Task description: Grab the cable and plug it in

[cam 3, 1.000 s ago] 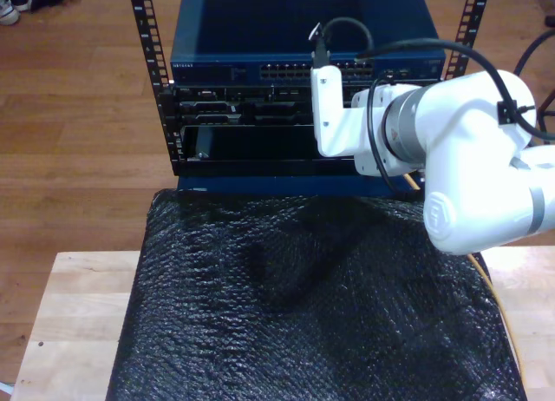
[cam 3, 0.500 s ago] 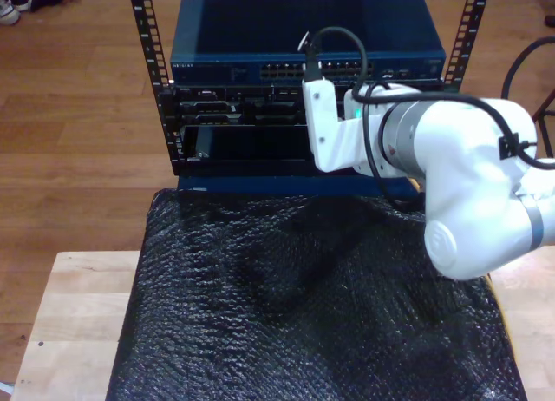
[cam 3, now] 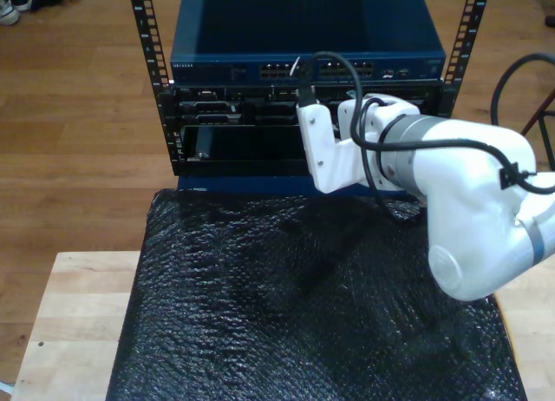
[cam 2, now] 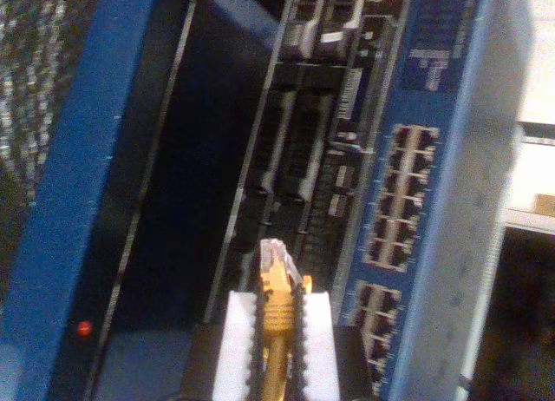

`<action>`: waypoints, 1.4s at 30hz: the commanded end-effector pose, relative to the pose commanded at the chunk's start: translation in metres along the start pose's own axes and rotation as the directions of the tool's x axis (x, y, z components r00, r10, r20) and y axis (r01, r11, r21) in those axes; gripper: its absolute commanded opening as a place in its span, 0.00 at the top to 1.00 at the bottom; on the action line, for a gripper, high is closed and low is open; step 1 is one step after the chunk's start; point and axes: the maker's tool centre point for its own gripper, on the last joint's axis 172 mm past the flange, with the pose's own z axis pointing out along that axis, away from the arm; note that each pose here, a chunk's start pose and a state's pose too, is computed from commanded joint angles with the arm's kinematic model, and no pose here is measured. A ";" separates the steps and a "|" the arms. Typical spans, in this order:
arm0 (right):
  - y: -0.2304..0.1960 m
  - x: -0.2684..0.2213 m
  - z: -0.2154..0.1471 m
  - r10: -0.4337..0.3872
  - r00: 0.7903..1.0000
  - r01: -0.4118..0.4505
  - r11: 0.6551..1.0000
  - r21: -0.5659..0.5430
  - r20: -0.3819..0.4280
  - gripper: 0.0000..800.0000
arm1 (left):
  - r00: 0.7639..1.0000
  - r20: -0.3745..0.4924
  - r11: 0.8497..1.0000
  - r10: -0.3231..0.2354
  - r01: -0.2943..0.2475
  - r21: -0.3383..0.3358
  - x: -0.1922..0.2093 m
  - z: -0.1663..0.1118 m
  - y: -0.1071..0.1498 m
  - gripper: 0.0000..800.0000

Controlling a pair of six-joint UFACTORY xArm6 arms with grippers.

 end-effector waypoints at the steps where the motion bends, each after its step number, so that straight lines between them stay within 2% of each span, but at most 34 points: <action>1: 0.000 0.001 0.000 -0.004 1.000 0.004 1.000 0.000 -0.001 1.00 | 1.000 0.000 1.000 0.000 0.000 0.000 0.000 0.000 0.000 0.00; 7: -0.001 0.002 -0.002 -0.007 1.000 0.007 1.000 -0.006 -0.003 1.00 | 1.000 0.000 1.000 0.000 0.000 0.000 0.000 0.000 0.000 0.00; 12: 0.014 0.008 -0.011 -0.005 1.000 0.002 0.993 -0.118 -0.025 1.00 | 1.000 0.000 1.000 0.000 0.000 0.000 0.000 0.000 0.000 0.00; 21: 0.007 -0.003 0.002 0.040 0.999 -0.043 0.983 -0.177 -0.022 1.00 | 1.000 0.000 1.000 0.000 0.000 0.000 0.000 0.000 0.000 0.00; 27: 0.014 -0.020 0.006 0.084 0.996 -0.083 0.959 -0.269 -0.007 1.00 | 1.000 0.000 1.000 0.000 0.000 0.000 0.000 0.000 0.000 0.00; 32: 0.024 -0.022 -0.001 0.095 0.995 -0.093 0.922 -0.376 -0.014 1.00 | 1.000 0.000 1.000 0.000 0.000 0.000 0.000 0.000 0.000 0.00; 42: 0.031 -0.025 0.019 0.101 0.995 -0.098 0.912 -0.399 -0.014 1.00 | 1.000 0.000 1.000 0.000 0.000 0.000 0.000 0.000 0.000 0.00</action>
